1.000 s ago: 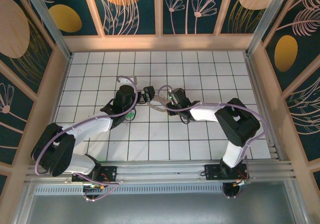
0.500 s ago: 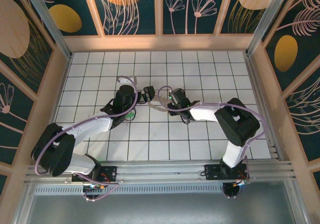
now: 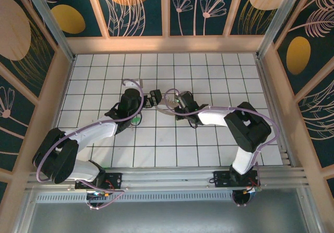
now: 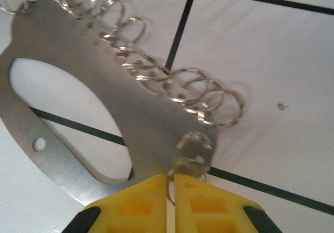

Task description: Put the keys on the keyring

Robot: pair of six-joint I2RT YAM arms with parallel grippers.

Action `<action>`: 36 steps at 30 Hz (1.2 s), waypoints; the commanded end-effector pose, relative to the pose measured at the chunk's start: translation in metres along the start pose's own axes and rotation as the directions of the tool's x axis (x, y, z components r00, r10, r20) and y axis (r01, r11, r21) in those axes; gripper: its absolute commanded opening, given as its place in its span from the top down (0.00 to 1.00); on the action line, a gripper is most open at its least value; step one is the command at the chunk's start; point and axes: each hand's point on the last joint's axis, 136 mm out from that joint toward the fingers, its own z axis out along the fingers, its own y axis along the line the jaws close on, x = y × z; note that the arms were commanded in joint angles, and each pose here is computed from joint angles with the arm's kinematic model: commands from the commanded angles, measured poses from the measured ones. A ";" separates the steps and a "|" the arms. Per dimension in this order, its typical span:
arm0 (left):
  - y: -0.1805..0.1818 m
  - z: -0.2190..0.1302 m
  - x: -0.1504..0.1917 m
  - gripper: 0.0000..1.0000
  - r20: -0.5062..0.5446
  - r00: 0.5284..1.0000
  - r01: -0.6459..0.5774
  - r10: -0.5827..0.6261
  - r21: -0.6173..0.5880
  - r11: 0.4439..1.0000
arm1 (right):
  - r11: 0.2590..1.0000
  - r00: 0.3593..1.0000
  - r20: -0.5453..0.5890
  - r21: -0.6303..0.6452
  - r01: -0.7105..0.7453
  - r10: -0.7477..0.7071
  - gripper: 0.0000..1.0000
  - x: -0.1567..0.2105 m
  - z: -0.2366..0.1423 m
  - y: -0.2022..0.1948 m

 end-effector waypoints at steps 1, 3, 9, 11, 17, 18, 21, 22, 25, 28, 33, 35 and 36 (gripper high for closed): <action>-0.008 -0.002 -0.006 0.01 0.019 1.000 0.021 -0.022 0.035 0.999 | 1.000 1.000 -0.015 0.010 0.015 -0.015 0.93 0.002 0.002 0.000; -0.009 -0.002 -0.006 0.01 0.017 1.000 0.021 -0.022 0.038 0.999 | 1.000 1.000 -0.016 0.007 0.017 -0.017 0.97 0.001 0.001 0.000; -0.011 -0.001 -0.007 0.01 0.018 1.000 0.023 -0.024 0.043 0.999 | 1.000 1.000 -0.006 -0.006 0.026 -0.026 1.00 -0.005 -0.004 0.003; -0.012 0.000 -0.007 0.01 0.016 1.000 0.024 -0.025 0.044 0.999 | 1.000 1.000 -0.001 -0.011 0.029 -0.029 1.00 -0.007 -0.008 0.005; -0.014 0.001 -0.008 0.01 0.013 1.000 0.025 -0.026 0.051 0.998 | 0.998 1.000 0.020 -0.050 0.024 -0.023 1.00 -0.018 -0.020 0.012; -0.014 0.001 -0.008 0.01 0.012 1.000 0.026 -0.027 0.053 0.998 | 0.998 1.000 0.023 -0.060 0.021 -0.020 1.00 -0.020 -0.023 0.014; -0.014 0.000 -0.008 0.01 0.013 1.000 0.026 -0.027 0.054 0.998 | 0.996 1.000 0.028 -0.090 0.008 -0.005 1.00 -0.023 -0.028 0.018; -0.014 0.000 -0.008 0.01 0.015 1.000 0.025 -0.026 0.052 0.998 | 0.995 1.000 0.029 -0.098 -0.001 0.004 1.00 -0.024 -0.029 0.018; -0.013 -0.002 -0.008 0.01 0.017 1.000 0.026 -0.026 0.050 0.998 | 0.989 0.999 0.036 -0.140 -0.036 0.041 1.00 -0.027 -0.036 0.019; -0.013 -0.003 -0.008 0.01 0.018 0.999 0.026 -0.027 0.051 0.998 | 0.977 0.996 0.032 -0.198 -0.078 0.086 1.00 -0.029 -0.042 0.020; -0.012 -0.005 -0.008 0.01 0.020 1.000 0.021 -0.022 0.049 0.999 | 0.942 0.987 0.011 -0.298 -0.152 0.162 1.00 -0.027 -0.049 0.018; -0.012 -0.005 -0.008 0.01 0.020 1.000 0.020 -0.021 0.050 0.999 | 0.925 0.983 -0.005 -0.339 -0.174 0.183 1.00 -0.023 -0.051 0.018; -0.012 -0.005 -0.008 0.01 0.021 1.000 0.020 -0.021 0.051 0.999 | 0.913 0.981 -0.016 -0.365 -0.184 0.191 1.00 -0.021 -0.051 0.019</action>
